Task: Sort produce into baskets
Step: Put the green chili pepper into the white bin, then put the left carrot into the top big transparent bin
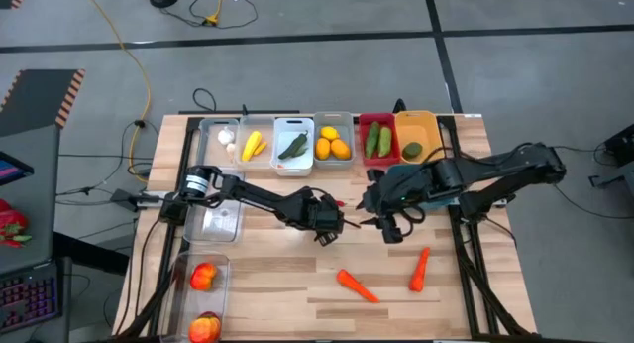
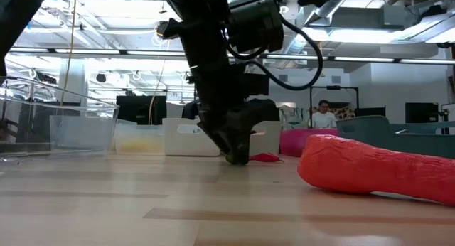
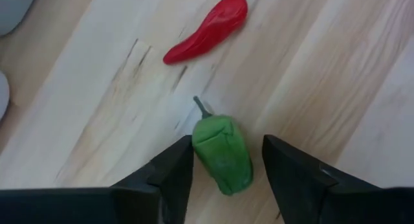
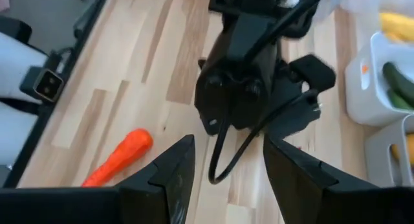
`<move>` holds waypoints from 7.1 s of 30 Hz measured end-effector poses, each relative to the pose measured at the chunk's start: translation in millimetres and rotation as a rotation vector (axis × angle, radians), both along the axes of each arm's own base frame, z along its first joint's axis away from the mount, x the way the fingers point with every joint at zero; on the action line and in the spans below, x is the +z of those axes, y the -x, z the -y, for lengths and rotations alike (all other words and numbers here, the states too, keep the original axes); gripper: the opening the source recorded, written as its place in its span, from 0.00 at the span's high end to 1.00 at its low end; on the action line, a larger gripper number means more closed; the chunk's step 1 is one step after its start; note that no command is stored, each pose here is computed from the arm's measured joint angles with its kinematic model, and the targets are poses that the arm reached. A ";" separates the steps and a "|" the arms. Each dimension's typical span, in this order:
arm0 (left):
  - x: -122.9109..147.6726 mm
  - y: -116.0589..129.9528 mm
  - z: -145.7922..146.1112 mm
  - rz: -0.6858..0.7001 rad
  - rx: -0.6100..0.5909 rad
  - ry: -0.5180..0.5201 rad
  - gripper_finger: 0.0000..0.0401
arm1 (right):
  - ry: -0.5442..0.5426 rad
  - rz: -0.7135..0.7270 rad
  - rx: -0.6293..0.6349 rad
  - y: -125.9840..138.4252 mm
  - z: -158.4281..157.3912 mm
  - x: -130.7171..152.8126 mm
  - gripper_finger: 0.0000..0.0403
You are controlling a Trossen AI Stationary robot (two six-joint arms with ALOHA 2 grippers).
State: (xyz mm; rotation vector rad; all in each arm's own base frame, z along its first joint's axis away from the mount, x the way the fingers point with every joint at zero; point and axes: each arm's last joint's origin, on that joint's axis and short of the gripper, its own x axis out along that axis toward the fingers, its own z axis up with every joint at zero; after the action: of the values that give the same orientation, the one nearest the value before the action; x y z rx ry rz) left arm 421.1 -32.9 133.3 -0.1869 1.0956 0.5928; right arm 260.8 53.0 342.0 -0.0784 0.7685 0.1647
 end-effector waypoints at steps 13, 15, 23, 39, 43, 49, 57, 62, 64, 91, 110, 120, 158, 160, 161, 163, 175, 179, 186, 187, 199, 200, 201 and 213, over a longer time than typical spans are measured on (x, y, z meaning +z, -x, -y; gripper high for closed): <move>1.3 1.2 -0.5 -0.042 -0.091 -0.035 0.82 | -0.045 -0.180 -0.084 -14.7 -4.5 -28.5 0.48; 4.3 2.5 -1.3 -0.061 -0.107 -0.049 0.83 | -0.038 -0.209 -0.078 -12.2 -6.2 -30.4 0.48; 16.1 -0.4 -9.0 -0.107 -0.139 -0.074 0.82 | -0.042 -0.193 -0.073 -1.8 -5.7 -21.5 0.51; 102.7 26.0 -48.2 -0.165 -0.159 -0.205 0.82 | -0.121 -0.219 -0.172 27.3 0.9 -5.1 0.56; 127.6 39.4 -74.3 -0.162 -0.116 -0.286 0.82 | -0.122 -0.221 -0.174 26.8 0.8 -5.6 0.56; 136.4 52.1 -117.6 -0.196 -0.060 -0.283 0.82 | -0.123 -0.220 -0.175 26.7 0.7 -5.6 0.56; 129.9 61.8 -154.2 -0.221 -0.042 -0.164 0.82 | -0.181 -0.234 -0.203 26.6 0.0 -5.6 0.55; 130.3 65.0 -163.2 -0.228 -0.031 -0.167 0.73 | -0.224 -0.233 -0.206 25.6 -1.1 -4.8 0.48; 130.4 65.7 -165.0 -0.234 -0.032 -0.174 0.67 | -0.231 -0.234 -0.215 25.6 -1.1 -4.9 0.43; 131.2 66.9 -165.1 -0.254 -0.038 -0.195 0.44 | -0.363 -0.561 -0.308 -25.6 -85.0 -89.6 0.33; 130.7 66.2 -163.7 -0.223 -0.042 -0.138 0.44 | -0.315 -0.655 -0.321 -45.9 -138.7 -166.9 0.33; 130.5 66.1 -163.3 -0.215 -0.041 -0.124 0.44 | -0.285 -0.589 -0.322 -51.1 -148.9 -180.6 0.33; 254.8 166.5 -17.6 0.073 -0.487 0.063 0.44 | -0.146 -0.088 -0.255 -112.9 -48.6 -130.9 0.71; 255.9 165.7 -7.3 0.095 -0.523 0.063 0.44 | -0.130 -0.024 -0.236 -118.7 -39.7 -125.2 0.73; 256.3 165.1 -2.3 0.105 -0.543 0.063 0.44 | -0.125 0.014 -0.228 -122.1 -35.7 -122.2 0.73; 256.1 163.2 7.2 0.120 -0.578 0.063 0.44 | -0.110 0.087 -0.209 -127.8 -28.8 -116.2 0.73; 256.3 164.3 28.1 0.168 -0.522 0.140 0.44 | -0.005 0.311 -0.135 -142.8 -8.5 -98.7 0.71; 256.2 164.2 28.0 0.178 -0.479 0.162 0.44 | 0.034 0.354 -0.102 -144.4 -8.9 -95.2 0.71; 256.3 164.1 27.9 0.191 -0.421 0.191 0.44 | 0.054 0.357 -0.087 -144.5 -9.1 -95.1 0.71; 256.3 164.1 28.1 0.191 -0.423 0.196 0.44 | 0.054 0.357 -0.087 -144.5 -9.1 -95.0 0.71; 248.4 156.1 30.5 0.158 -0.418 0.212 0.36 | 0.053 0.359 -0.087 -144.5 -9.1 -94.9 0.71; 246.1 153.2 31.1 0.150 -0.425 0.208 0.34 | 0.053 0.359 -0.087 -144.6 -9.1 -94.8 0.71; 243.8 150.8 31.7 0.139 -0.435 0.202 0.32 | 0.053 0.359 -0.087 -144.5 -9.1 -94.9 0.71; 211.3 121.2 38.8 0.008 -0.471 0.178 0.27 | 0.052 0.361 -0.085 -144.6 -9.5 -94.7 0.71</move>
State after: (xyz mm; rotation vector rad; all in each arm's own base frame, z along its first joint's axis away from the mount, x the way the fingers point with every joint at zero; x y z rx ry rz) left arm 299.9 -71.7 344.6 -0.0787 1.1363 0.0731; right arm 405.4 62.5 247.3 -0.1207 0.4146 0.0465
